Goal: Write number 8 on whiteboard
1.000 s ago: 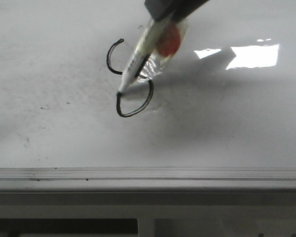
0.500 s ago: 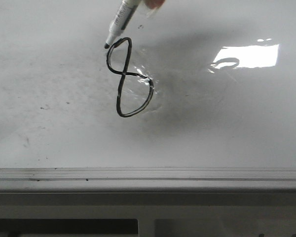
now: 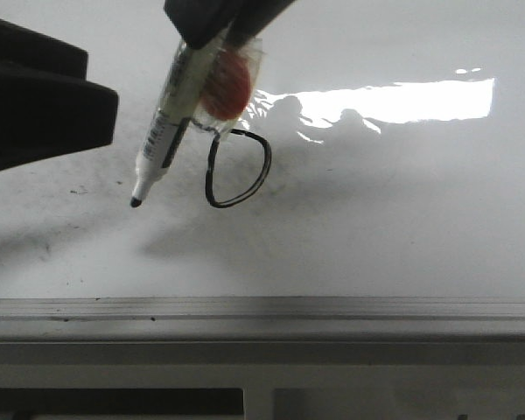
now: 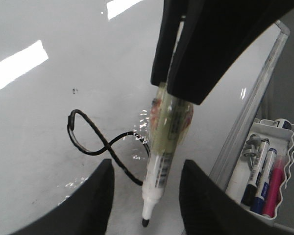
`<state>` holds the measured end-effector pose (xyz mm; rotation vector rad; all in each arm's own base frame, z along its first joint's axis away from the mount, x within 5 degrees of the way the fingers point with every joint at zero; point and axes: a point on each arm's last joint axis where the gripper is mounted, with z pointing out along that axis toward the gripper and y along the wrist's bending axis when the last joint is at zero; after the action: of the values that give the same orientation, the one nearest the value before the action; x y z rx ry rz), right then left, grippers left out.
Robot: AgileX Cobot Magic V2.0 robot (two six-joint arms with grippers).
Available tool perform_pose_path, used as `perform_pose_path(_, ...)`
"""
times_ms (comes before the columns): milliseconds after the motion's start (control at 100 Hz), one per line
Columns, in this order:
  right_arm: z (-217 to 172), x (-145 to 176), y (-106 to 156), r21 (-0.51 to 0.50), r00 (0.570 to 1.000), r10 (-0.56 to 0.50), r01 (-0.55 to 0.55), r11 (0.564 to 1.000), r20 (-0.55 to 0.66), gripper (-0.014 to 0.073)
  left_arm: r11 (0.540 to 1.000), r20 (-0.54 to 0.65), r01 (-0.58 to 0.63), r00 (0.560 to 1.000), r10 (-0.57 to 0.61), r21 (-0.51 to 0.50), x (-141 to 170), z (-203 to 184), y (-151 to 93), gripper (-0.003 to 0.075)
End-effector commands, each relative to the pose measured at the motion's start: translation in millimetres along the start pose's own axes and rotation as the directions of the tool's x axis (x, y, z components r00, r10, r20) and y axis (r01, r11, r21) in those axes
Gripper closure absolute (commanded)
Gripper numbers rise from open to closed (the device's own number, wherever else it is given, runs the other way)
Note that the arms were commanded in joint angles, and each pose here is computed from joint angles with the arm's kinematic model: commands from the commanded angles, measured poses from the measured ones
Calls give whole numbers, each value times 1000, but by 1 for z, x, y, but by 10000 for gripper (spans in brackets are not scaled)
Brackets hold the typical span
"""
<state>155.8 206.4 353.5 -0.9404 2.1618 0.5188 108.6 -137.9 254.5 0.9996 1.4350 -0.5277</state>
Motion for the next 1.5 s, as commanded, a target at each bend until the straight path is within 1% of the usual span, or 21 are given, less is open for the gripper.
perform_pose_path(0,-12,-14,3,-28,994,21,-18,999,110,638,1000,124,19,992,-19,6,-17,6,2,424)
perform_pose_path(180,-12,-14,7,-51,993,36,-30,998,114,638,999,80,27,996,-29,23,-8,16,0,425)
perform_pose_path(340,-12,-14,7,-58,993,43,-37,998,111,638,999,97,29,995,-32,28,-8,18,0,442)
perform_pose_path(410,-12,-14,7,-58,993,43,-37,998,111,638,999,97,29,995,-32,28,-8,18,0,512)
perform_pose_path(560,-12,-14,7,-58,993,43,-37,998,111,637,999,97,29,995,-32,28,-8,18,0,734)
perform_pose_path(630,-12,-14,7,-58,993,43,-37,998,111,620,999,97,29,995,-32,28,-8,18,0,741)
perform_pose_path(700,-12,-15,7,-59,992,44,-37,998,119,538,999,97,29,995,-32,28,-8,18,0,741)
perform_pose_path(760,-12,-16,8,-60,991,44,-37,998,126,403,999,98,45,994,-47,20,-8,18,1,741)
perform_pose_path(770,-12,-16,8,-60,991,44,-37,998,127,403,999,98,49,994,-51,19,-8,18,1,741)
perform_pose_path(780,-12,-16,8,-60,991,44,-37,998,127,373,998,98,54,994,-55,17,-8,18,1,741)
perform_pose_path(850,-12,-16,7,-59,991,45,-38,998,128,248,991,93,130,988,-128,-20,-7,18,5,741)
perform_pose_path(900,-12,-16,6,-57,991,47,-40,998,128,195,977,86,206,976,-201,-58,-6,17,9,741)
perform_pose_path(960,-13,-16,6,-55,991,47,-41,998,126,193,960,68,266,963,-260,-88,-5,15,12,741)
perform_pose_path(1010,-13,-15,6,-55,991,47,-41,998,125,201,929,55,347,938,-343,-126,-2,13,15,741)
perform_pose_path(1060,-13,-15,6,-55,991,47,-41,998,123,208,878,52,447,894,-445,-171,1,13,18,741)
perform_pose_path(1110,-13,-15,6,-55,991,47,-41,998,122,218,809,63,547,834,-548,-215,4,12,22,741)
perform_pose_path(1130,-13,-15,6,-55,991,47,-41,998,122,222,790,61,569,818,-572,-226,6,12,22,741)
perform_pose_path(1180,-13,-15,6,-55,991,47,-41,998,122,231,718,76,646,755,-652,-259,8,11,25,741)
perform_pose_path(1250,-13,-15,6,-55,991,47,-41,998,122,231,664,84,693,707,-702,-280,11,11,26,741)
perform_pose_path(1350,-13,-15,6,-55,991,47,-41,998,122,231,630,86,720,676,-732,-292,13,10,26,741)
perform_pose_path(1490,-13,-15,6,-55,991,47,-41,998,122,231,628,47,720,667,-743,-296,16,11,24,741)
